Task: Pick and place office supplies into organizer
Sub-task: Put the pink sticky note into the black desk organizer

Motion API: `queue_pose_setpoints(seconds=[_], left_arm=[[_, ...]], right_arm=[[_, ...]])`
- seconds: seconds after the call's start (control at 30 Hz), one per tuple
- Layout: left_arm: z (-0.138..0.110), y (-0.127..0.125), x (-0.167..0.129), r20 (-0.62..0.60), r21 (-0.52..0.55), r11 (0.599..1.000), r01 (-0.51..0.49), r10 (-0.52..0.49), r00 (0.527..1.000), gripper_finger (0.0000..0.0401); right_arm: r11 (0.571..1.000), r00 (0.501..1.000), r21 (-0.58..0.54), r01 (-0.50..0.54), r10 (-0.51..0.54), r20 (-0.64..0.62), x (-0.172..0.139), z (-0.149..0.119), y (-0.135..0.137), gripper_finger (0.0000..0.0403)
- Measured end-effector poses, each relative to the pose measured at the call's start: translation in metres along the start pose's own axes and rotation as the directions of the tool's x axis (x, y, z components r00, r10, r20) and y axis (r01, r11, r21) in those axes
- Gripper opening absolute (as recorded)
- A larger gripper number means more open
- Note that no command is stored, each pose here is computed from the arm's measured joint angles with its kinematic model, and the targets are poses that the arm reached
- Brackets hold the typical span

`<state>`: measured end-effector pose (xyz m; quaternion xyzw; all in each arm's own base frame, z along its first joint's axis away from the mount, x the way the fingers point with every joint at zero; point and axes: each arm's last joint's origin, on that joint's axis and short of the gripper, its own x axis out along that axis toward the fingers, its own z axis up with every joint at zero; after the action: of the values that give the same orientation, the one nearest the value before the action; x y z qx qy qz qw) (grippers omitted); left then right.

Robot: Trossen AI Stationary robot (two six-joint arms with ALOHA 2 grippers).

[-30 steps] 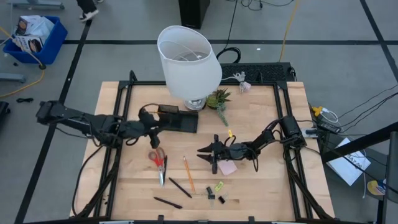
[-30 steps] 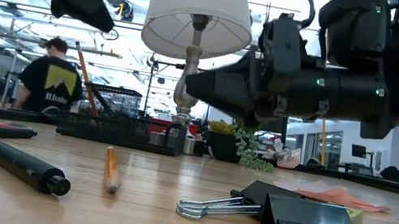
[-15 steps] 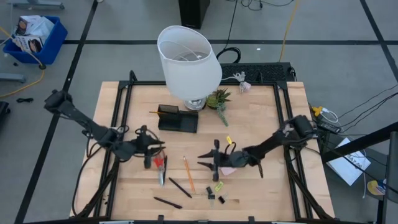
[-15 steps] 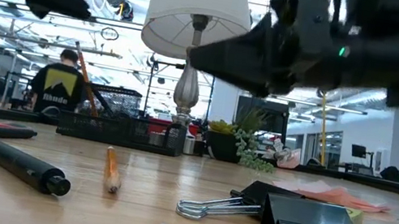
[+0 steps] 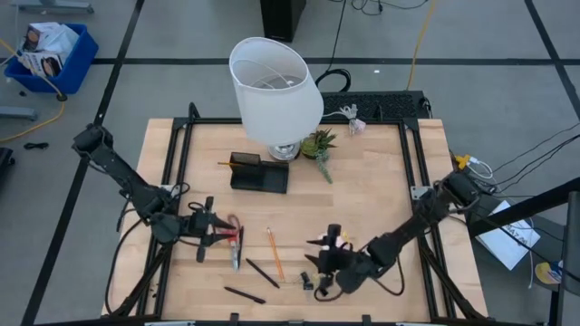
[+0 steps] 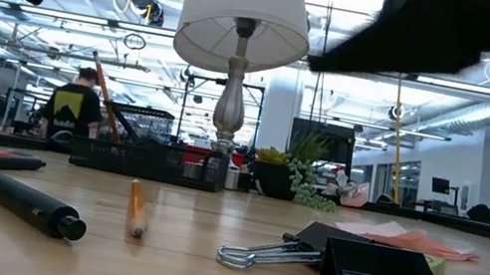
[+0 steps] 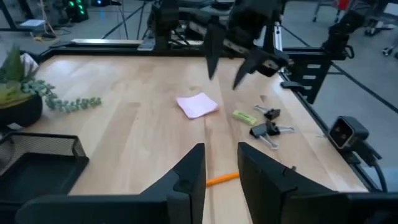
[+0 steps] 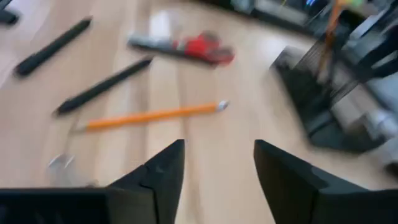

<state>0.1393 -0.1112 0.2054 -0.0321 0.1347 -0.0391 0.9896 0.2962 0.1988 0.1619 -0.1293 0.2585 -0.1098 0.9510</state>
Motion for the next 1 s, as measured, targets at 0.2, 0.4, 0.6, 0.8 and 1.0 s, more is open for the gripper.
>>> queue_pose_setpoints(seconds=[0.2, 0.4, 0.6, 0.8, 1.0], left_arm=[[0.000, 0.000, 0.000, -0.002, 0.003, 1.000, -0.002, 0.002, 1.000, 0.0097], [-0.004, 0.002, 0.000, -0.037, 0.031, 0.999, -0.024, 0.025, 0.999, 0.0097], [-0.004, 0.004, 0.001, -0.036, 0.025, 0.999, -0.045, 0.046, 0.998, 0.0097], [-0.005, 0.004, 0.001, -0.045, 0.026, 0.999, -0.035, 0.037, 0.998, 0.0097], [-0.005, 0.004, 0.001, -0.048, 0.010, 1.000, -0.030, 0.030, 0.998, 0.0097]], right_arm=[[0.997, 0.991, 0.031, -0.064, 0.068, -0.117, -0.016, -0.018, 0.011, 0.0205], [0.997, 0.966, 0.042, -0.070, 0.079, -0.248, -0.025, -0.034, 0.012, 0.0202], [0.996, 0.941, 0.022, -0.086, 0.089, -0.326, -0.019, -0.046, 0.014, 0.0201], [0.996, 0.918, -0.027, -0.081, 0.064, -0.392, -0.013, -0.060, 0.015, 0.0201], [0.996, 0.918, -0.072, -0.047, 0.015, -0.396, -0.010, -0.065, 0.016, 0.0200]])
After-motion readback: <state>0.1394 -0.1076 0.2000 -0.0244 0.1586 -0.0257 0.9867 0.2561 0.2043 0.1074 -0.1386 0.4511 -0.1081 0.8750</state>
